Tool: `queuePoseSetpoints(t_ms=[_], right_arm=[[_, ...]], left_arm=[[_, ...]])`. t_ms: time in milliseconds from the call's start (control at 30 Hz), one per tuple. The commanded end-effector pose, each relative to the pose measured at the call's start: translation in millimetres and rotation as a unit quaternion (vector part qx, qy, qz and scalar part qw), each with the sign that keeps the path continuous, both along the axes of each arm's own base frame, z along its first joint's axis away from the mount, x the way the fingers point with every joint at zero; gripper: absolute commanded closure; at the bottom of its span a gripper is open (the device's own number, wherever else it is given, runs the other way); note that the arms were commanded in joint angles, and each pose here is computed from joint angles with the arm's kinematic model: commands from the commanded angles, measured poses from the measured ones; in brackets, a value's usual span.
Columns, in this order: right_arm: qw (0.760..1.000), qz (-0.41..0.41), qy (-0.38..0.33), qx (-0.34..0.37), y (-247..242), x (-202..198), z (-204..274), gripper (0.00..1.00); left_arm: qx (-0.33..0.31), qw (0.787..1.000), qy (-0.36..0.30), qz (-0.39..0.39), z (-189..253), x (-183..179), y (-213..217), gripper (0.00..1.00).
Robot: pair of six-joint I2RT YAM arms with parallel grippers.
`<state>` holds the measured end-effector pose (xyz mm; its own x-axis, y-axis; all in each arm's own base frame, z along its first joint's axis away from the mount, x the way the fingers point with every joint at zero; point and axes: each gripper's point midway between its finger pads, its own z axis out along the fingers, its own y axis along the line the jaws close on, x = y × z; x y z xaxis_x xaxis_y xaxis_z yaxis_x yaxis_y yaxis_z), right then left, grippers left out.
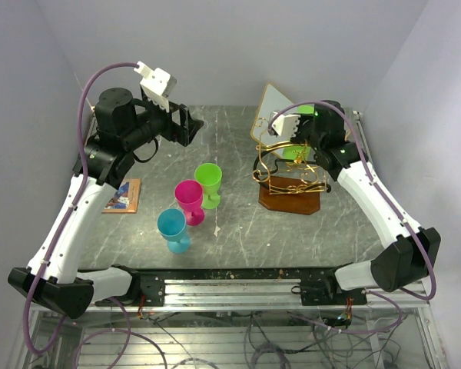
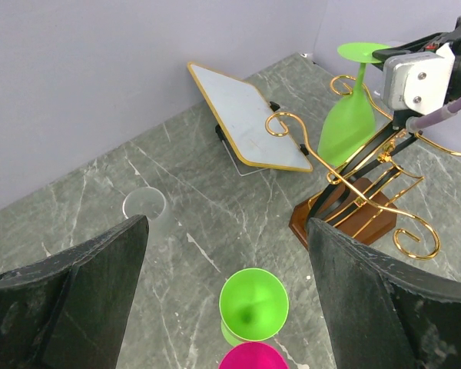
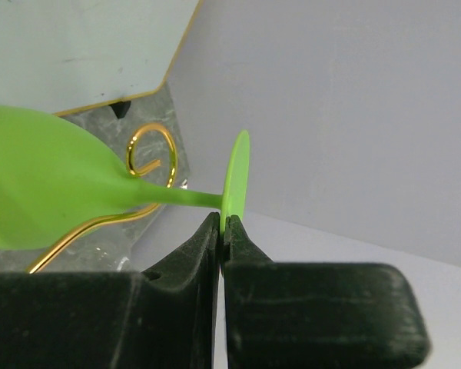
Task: Place the wine glass upside down on the wine glass rack
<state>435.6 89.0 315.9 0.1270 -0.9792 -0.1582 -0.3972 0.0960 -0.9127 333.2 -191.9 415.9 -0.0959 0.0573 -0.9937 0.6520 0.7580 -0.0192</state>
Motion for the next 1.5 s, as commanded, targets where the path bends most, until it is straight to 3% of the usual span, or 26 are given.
queuePoseSetpoints(t_ms=[0,800,1467], right_arm=[[0.999,-0.029,-0.039,0.011,-7.8,5.1,19.6,1.00],[0.994,-0.081,-0.071,0.033,-6.0,33.1,4.8,1.00],[0.996,-0.063,-0.017,0.068,15.4,31.1,-19.4,1.00]], left_arm=[[-0.004,1.000,-0.021,-0.009,9.4,-4.4,-1.2,0.05],[-0.002,1.000,-0.018,-0.017,6.4,-6.5,-3.0,0.05],[-0.001,1.000,-0.018,-0.018,5.0,-7.1,-3.1,0.05]])
